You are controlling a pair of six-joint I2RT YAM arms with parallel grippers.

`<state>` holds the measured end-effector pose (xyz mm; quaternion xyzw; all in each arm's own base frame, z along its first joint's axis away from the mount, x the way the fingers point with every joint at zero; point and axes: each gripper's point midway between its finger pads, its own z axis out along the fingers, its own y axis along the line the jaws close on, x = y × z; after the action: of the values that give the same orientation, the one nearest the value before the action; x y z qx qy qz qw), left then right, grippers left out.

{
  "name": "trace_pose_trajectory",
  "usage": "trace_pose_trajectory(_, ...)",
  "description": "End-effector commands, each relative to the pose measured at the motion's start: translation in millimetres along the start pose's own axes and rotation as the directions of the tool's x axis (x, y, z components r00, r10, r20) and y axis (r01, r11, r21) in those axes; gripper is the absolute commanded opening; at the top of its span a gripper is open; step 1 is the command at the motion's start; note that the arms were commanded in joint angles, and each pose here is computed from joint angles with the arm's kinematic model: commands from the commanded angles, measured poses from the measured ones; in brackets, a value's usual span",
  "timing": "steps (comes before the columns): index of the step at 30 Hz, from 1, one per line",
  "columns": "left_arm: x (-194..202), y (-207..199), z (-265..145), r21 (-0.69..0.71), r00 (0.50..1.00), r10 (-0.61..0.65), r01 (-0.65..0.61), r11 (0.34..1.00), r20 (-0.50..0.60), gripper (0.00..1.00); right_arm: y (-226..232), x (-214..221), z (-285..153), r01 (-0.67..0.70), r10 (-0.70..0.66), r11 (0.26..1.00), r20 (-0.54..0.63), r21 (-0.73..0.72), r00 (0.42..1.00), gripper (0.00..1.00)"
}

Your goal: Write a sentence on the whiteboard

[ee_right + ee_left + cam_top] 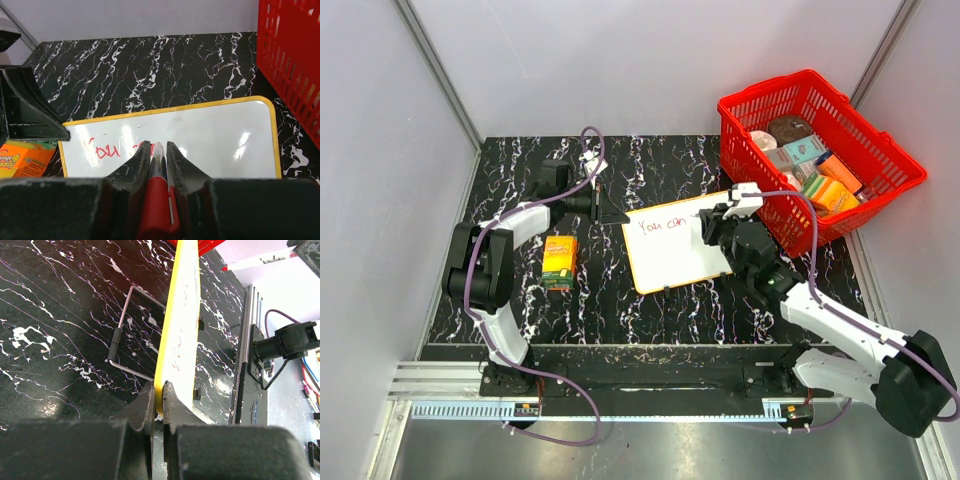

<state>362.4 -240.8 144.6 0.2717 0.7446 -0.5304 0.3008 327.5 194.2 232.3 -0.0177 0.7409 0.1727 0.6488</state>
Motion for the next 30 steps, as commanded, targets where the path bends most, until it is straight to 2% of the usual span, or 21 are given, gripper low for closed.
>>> trace_pose_trajectory(1,6.6,-7.5,6.9,0.009,0.995,0.101,-0.101,0.995,-0.027,0.00,-15.9,-14.3,-4.4,-0.048,0.046,0.998,0.054,0.043,0.997,0.00)
trace_pose_trajectory(8,6.8,-7.6,6.6,0.008,0.994,0.101,-0.101,0.995,-0.028,0.00,-40.7,-13.9,-0.3,-0.094,0.092,0.994,0.042,0.053,0.995,0.00)
trace_pose_trajectory(10,6.7,-7.3,6.5,0.006,0.994,0.103,-0.103,0.995,-0.029,0.00,-37.7,-11.5,2.9,-0.092,0.092,0.996,0.018,0.006,0.996,0.00)
trace_pose_trajectory(16,6.7,-7.9,6.6,0.004,0.994,0.107,-0.107,0.994,-0.031,0.00,-44.1,-13.1,2.8,-0.081,0.081,0.997,0.027,0.003,0.996,0.00)
trace_pose_trajectory(25,6.5,-8.6,7.5,0.005,0.994,0.109,-0.109,0.994,-0.032,0.00,-11.9,-3.3,-0.6,-0.069,0.065,0.986,-0.032,-0.152,0.997,0.00)
trace_pose_trajectory(30,6.7,-9.1,7.9,0.007,0.993,0.109,-0.109,0.994,-0.032,0.00,12.1,-1.2,-8.3,0.002,-0.003,0.984,-0.004,-0.180,1.000,0.00)
